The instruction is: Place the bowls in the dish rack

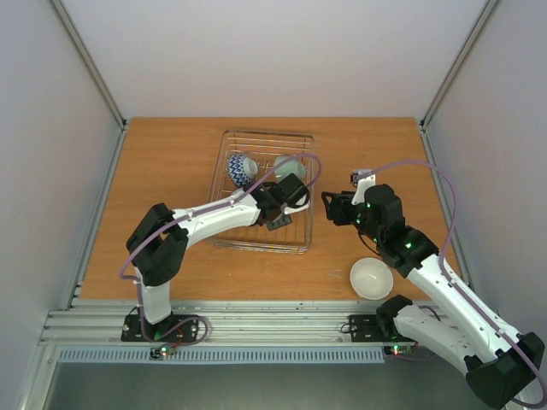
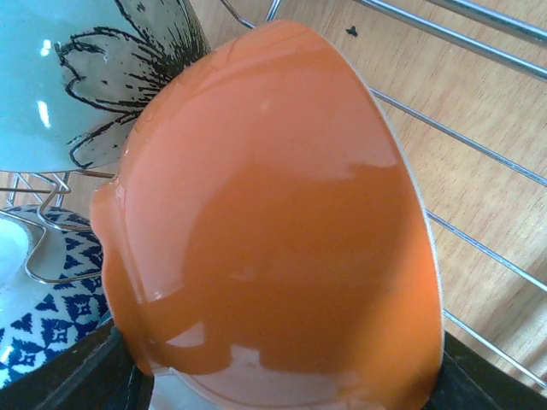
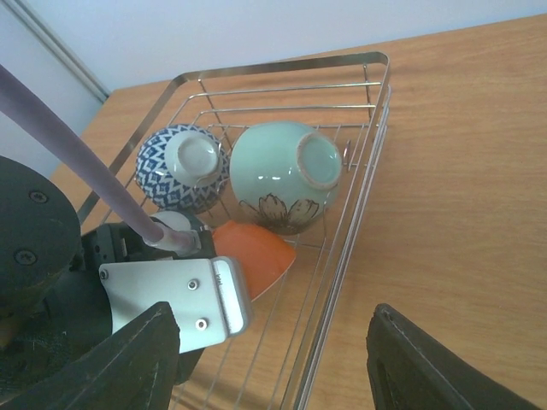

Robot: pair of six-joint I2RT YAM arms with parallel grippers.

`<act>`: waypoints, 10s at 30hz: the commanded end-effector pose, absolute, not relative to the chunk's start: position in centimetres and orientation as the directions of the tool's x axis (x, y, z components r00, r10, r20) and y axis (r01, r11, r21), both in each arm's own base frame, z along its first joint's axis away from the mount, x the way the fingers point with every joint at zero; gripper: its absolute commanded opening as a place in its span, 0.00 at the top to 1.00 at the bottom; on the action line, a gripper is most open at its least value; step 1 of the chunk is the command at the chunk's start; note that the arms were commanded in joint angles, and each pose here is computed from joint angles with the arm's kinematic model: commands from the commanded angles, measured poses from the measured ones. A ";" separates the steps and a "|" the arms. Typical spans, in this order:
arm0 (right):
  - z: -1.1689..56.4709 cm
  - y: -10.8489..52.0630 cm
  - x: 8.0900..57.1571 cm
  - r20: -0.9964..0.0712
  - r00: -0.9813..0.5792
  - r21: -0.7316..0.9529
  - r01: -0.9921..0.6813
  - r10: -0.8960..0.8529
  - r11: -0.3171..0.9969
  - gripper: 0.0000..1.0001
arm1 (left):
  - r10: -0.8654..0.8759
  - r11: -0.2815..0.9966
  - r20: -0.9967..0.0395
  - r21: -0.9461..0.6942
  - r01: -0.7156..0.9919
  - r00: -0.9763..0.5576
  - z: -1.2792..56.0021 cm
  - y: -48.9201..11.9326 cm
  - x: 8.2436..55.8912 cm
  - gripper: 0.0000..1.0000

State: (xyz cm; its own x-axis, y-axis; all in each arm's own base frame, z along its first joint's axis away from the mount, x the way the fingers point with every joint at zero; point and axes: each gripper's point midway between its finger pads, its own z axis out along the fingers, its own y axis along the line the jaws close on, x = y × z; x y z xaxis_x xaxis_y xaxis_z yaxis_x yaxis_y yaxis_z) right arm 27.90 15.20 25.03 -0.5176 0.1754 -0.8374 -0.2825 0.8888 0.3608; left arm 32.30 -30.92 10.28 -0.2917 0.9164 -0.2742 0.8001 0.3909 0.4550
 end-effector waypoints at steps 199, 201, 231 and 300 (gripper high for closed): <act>23.8 18.0 32.0 -0.653 -0.687 0.634 -0.266 0.319 0.726 0.99 | 0.296 0.394 -0.655 -0.579 0.714 -0.695 26.2 -24.9 31.9 0.01; 23.9 18.8 32.5 -0.649 -0.689 0.658 -0.294 0.324 0.693 0.99 | 0.281 0.348 -0.636 -0.631 0.694 -0.719 26.4 -24.9 31.8 0.01; 25.0 27.6 33.1 -0.717 -0.662 0.644 -0.509 0.219 0.572 0.99 | 0.253 0.231 -0.563 -0.755 0.614 -0.787 25.9 -25.8 31.4 0.01; 24.1 24.5 32.1 -0.764 -0.621 0.534 -0.455 0.176 0.712 0.52 | 0.743 0.462 -0.561 0.034 0.886 -0.366 18.7 -24.8 29.9 1.00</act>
State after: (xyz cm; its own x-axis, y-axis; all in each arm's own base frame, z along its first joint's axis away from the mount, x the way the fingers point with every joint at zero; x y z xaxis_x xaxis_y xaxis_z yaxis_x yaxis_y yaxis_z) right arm 32.34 25.13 24.43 -0.6327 0.1883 -0.7512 -0.4662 0.6819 0.5636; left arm 28.60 -24.82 19.35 -0.5165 0.6562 -0.5501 0.8418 0.5068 -0.1858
